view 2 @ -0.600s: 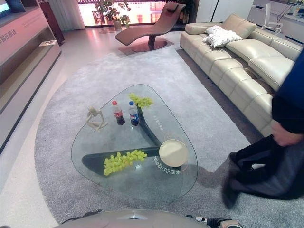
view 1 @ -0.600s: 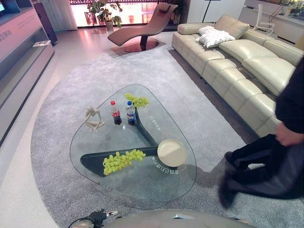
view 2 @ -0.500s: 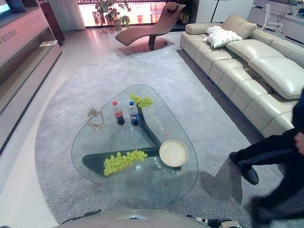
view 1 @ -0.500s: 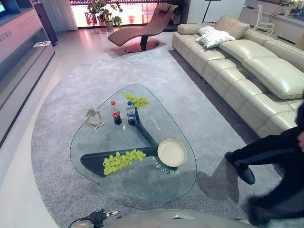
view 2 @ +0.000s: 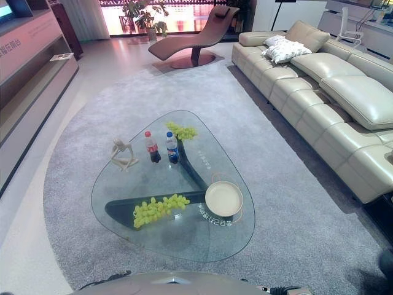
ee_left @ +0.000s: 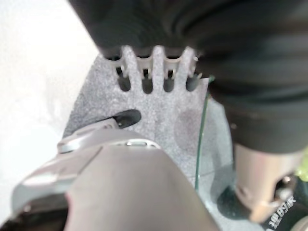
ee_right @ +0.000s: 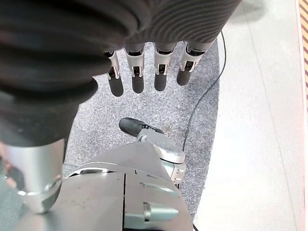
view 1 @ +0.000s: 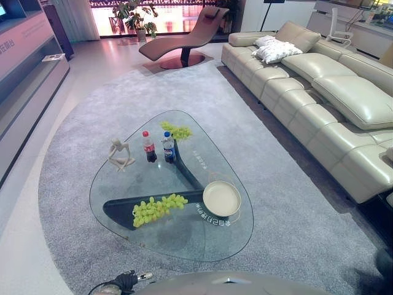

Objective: Pick up fruits into the plate

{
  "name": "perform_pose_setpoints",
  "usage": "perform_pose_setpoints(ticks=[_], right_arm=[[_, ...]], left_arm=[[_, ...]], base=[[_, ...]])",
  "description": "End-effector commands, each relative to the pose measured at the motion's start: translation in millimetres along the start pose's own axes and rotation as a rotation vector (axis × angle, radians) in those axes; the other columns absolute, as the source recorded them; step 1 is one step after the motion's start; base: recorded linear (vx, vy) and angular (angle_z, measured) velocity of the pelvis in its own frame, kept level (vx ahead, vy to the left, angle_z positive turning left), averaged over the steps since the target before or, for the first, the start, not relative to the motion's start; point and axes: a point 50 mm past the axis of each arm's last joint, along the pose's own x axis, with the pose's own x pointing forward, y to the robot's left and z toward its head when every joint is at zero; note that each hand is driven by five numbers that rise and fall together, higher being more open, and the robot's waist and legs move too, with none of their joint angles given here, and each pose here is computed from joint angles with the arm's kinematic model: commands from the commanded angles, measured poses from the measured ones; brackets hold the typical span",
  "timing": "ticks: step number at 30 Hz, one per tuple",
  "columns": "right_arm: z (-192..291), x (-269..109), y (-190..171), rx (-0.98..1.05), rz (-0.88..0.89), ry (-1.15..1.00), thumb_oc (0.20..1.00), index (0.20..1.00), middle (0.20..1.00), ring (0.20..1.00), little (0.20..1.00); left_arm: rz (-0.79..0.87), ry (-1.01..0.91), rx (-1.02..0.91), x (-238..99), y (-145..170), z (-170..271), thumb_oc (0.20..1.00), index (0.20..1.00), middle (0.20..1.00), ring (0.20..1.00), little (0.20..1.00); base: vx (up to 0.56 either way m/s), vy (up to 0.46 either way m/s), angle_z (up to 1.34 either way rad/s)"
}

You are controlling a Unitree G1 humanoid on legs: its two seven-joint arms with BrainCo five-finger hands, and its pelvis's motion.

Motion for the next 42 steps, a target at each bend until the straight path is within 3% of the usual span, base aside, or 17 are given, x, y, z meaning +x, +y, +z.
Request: perform_pose_setpoints(ticks=[1, 14, 20, 29, 33, 38, 42], right_arm=[[13.5, -2.5, -3.5, -0.019, -0.005, 0.009, 1.000, 1.000, 1.000, 1.000, 1.000], [14.2, -2.3, -0.7, -0.020, -0.006, 0.011, 1.000, 1.000, 1.000, 1.000, 1.000], [17.5, -3.9, -9.2, -0.045, -0.032, 0.009, 1.000, 1.000, 1.000, 1.000, 1.000], [61.1, -18.6, -42.3, -0.042, -0.117, -0.111, 1.000, 1.000, 1.000, 1.000, 1.000], [73.9, -24.4, -53.7, -0.049, -0.161, -0.174, 1.000, 1.000, 1.000, 1.000, 1.000], [99.2, -39.2, -75.9, -0.047, -0.217, -0.273, 1.000, 1.000, 1.000, 1.000, 1.000], [110.8, -44.8, -78.8, -0.059, -0.226, -0.323, 1.000, 1.000, 1.000, 1.000, 1.000]], left_arm=[[0.044, -0.030, 0.011, 1.9, 8.6, 21.8, 1.000, 1.000, 1.000, 1.000, 1.000], [0.070, -0.039, -0.031, 2.0, 7.6, 21.6, 1.000, 1.000, 1.000, 1.000, 1.000], [0.214, -0.186, 0.049, -0.9, 20.9, 49.1, 1.000, 1.000, 1.000, 1.000, 1.000], [0.523, -0.688, 0.350, -46.0, 52.0, 194.2, 1.000, 1.000, 1.000, 1.000, 1.000], [0.611, -0.805, 0.379, -73.1, 70.5, 234.7, 1.000, 1.000, 1.000, 1.000, 1.000], [0.794, -0.957, 0.431, -130.2, 107.7, 297.0, 1.000, 1.000, 1.000, 1.000, 1.000], [0.907, -1.010, 0.486, -163.4, 125.0, 321.8, 1.000, 1.000, 1.000, 1.000, 1.000]], base=[[0.00, 0.000, 0.00], [0.00, 0.000, 0.00], [0.01, 0.000, 0.00], [-0.13, 0.044, -0.04], [-0.13, 0.055, -0.03], [-0.20, 0.022, -0.11], [-0.12, -0.031, -0.04]])
